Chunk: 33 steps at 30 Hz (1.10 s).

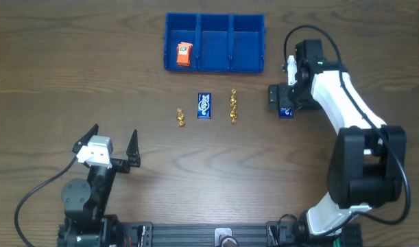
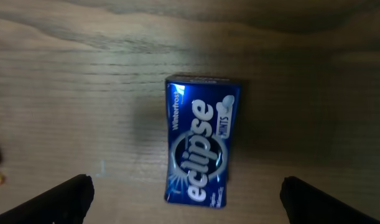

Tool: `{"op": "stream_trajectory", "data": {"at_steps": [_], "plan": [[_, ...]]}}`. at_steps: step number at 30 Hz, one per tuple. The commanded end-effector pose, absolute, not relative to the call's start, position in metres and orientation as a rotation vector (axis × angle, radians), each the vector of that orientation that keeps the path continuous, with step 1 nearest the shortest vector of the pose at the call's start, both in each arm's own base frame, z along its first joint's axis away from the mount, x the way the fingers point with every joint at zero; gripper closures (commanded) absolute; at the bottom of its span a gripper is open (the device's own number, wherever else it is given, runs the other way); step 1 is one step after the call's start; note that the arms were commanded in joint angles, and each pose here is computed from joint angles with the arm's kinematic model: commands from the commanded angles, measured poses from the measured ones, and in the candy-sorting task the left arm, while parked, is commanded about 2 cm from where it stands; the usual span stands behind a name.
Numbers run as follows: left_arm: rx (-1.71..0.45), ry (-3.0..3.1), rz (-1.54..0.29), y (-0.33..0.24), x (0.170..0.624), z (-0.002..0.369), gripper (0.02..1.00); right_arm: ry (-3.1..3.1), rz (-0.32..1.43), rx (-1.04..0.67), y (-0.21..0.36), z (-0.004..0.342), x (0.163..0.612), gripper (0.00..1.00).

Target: Sort Candies Into Trays

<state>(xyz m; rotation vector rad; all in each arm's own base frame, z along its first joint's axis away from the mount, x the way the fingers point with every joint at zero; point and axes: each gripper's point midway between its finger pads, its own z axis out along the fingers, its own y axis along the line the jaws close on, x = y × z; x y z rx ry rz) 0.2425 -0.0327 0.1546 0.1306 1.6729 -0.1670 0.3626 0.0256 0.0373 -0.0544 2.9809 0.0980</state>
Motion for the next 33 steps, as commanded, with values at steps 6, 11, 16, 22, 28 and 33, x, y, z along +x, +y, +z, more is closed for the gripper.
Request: {"op": "stream_trajectory", "data": {"at_steps": [6, 11, 16, 22, 28, 33], "plan": [[0.149, 1.716, -0.177, -0.035, 0.241, 0.138, 0.020, 2.996, -0.005, -0.069, 0.016, 0.014, 0.374, 0.003], [0.149, 1.716, -0.177, -0.035, 0.241, 0.138, 0.020, 2.999, -0.005, -0.069, 0.016, 0.005, 0.377, 0.003], [0.150, 1.716, -0.178, -0.035, 0.241, 0.138, 0.020, 3.010, -0.011, -0.069, 0.015, 0.001, 0.376, 0.001], [0.149, 1.716, -0.177, -0.035, 0.241, 0.138, 0.020, 3.011, -0.033, -0.069, 0.013, 0.000, 0.375, 0.075], [0.149, 1.716, -0.177, -0.035, 0.241, 0.138, 0.020, 3.012, -0.033, -0.069, 0.013, -0.002, 0.376, 0.240], [0.150, 1.716, -0.178, -0.035, 0.241, 0.138, 0.020, 3.013, -0.033, -0.069, 0.013, -0.002, 0.376, 0.327]]}}
